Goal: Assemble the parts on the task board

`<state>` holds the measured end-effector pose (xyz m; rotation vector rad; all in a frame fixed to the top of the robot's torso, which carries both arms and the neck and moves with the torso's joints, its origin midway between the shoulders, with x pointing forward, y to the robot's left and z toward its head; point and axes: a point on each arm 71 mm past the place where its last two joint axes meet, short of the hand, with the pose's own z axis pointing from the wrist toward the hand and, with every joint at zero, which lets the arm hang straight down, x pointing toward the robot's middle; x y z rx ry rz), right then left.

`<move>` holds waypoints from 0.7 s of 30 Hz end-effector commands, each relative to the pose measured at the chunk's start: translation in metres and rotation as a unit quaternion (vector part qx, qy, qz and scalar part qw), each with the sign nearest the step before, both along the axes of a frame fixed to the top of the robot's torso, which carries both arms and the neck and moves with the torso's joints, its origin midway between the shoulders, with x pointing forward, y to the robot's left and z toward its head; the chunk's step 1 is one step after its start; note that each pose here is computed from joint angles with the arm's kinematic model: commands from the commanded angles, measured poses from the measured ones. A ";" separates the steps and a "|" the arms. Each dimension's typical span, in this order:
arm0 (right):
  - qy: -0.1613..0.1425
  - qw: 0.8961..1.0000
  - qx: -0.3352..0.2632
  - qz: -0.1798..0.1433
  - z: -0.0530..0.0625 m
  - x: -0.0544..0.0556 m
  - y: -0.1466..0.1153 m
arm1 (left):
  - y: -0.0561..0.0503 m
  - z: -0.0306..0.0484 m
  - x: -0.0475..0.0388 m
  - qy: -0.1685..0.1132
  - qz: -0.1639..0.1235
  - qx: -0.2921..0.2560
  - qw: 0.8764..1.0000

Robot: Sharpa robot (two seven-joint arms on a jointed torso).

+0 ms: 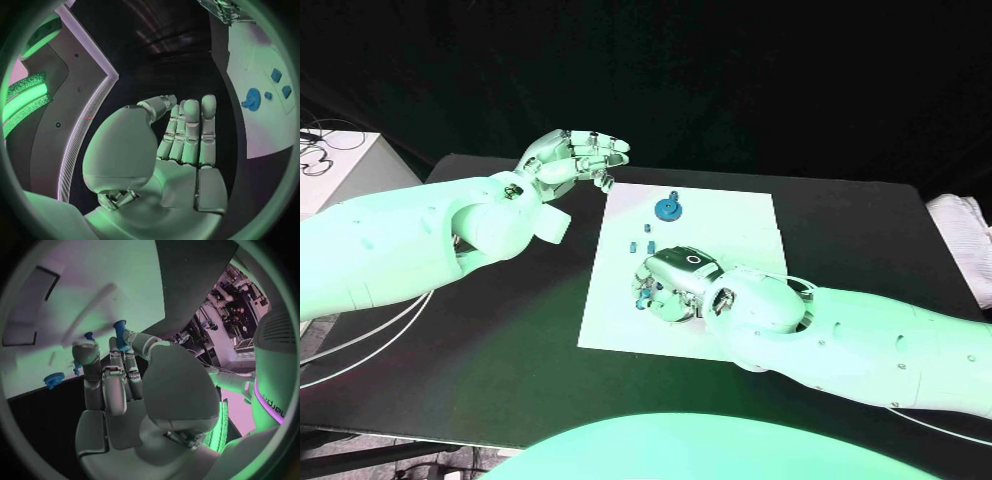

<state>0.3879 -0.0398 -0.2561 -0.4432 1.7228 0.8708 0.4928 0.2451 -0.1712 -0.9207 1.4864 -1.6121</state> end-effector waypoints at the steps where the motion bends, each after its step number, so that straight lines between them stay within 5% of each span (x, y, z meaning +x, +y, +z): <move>1: 0.006 1.000 -0.021 0.009 -0.006 0.000 0.000 | -0.002 0.0003 -0.0008 0.001 -0.009 -0.007 1.000; 21: 0.006 1.000 0.001 0.011 -0.004 -0.003 -0.003 | -0.001 -0.0001 -0.0007 0.003 -0.008 -0.005 1.000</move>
